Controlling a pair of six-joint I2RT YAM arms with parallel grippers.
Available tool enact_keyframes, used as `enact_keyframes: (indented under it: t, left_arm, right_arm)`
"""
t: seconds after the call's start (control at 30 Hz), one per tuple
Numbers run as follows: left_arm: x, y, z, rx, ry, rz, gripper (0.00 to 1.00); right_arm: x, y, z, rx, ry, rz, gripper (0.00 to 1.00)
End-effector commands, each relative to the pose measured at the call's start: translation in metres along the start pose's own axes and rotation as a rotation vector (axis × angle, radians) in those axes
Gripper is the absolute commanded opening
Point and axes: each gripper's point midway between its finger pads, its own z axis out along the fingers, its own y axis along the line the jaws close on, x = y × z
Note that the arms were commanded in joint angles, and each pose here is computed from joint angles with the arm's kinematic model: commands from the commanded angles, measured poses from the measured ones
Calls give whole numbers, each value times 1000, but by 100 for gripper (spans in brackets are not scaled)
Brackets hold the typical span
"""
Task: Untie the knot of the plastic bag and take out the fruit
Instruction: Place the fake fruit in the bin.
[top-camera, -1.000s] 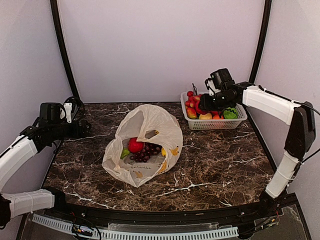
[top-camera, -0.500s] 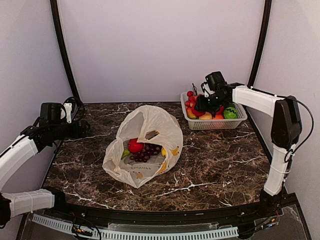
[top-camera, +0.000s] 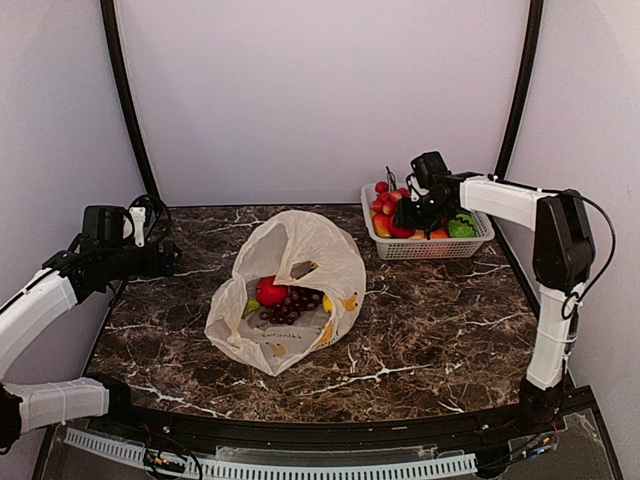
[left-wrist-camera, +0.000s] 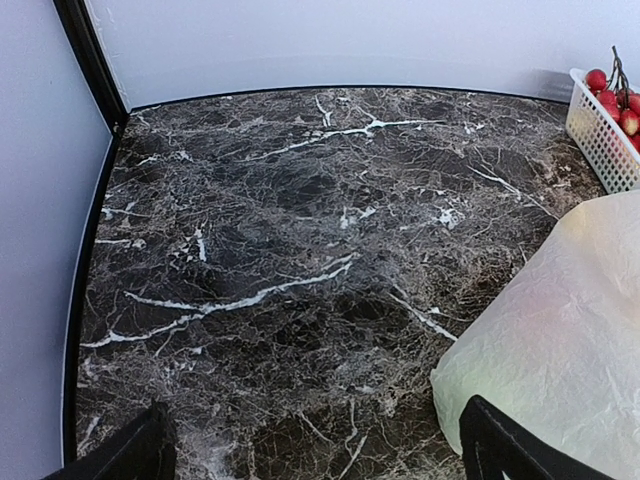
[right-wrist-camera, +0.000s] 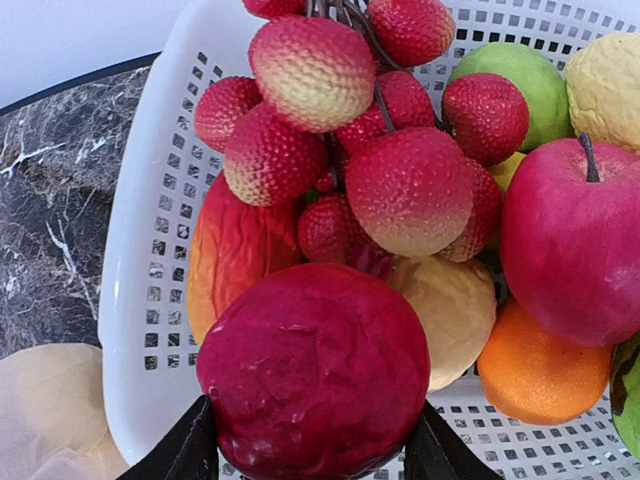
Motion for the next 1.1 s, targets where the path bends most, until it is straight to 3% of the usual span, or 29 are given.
enact_keyframes:
  t: [0.0,0.13,0.57,1.07]
  left_arm:
    - [2,-1,2,11,11,3,98]
    - [2,-1,2,9,13,4,98]
    - [4,1,3,-2,21,6,98]
    - [5,0,5,1,24,6,98]
  right_arm:
    - [-7,-9,6,52,-19,14,41]
    - [-5,-19,7,108,-16,8,45]
    - [12,-10,25,59,48,10,53]
    - [-13,0,-6,17,-28,2,91]
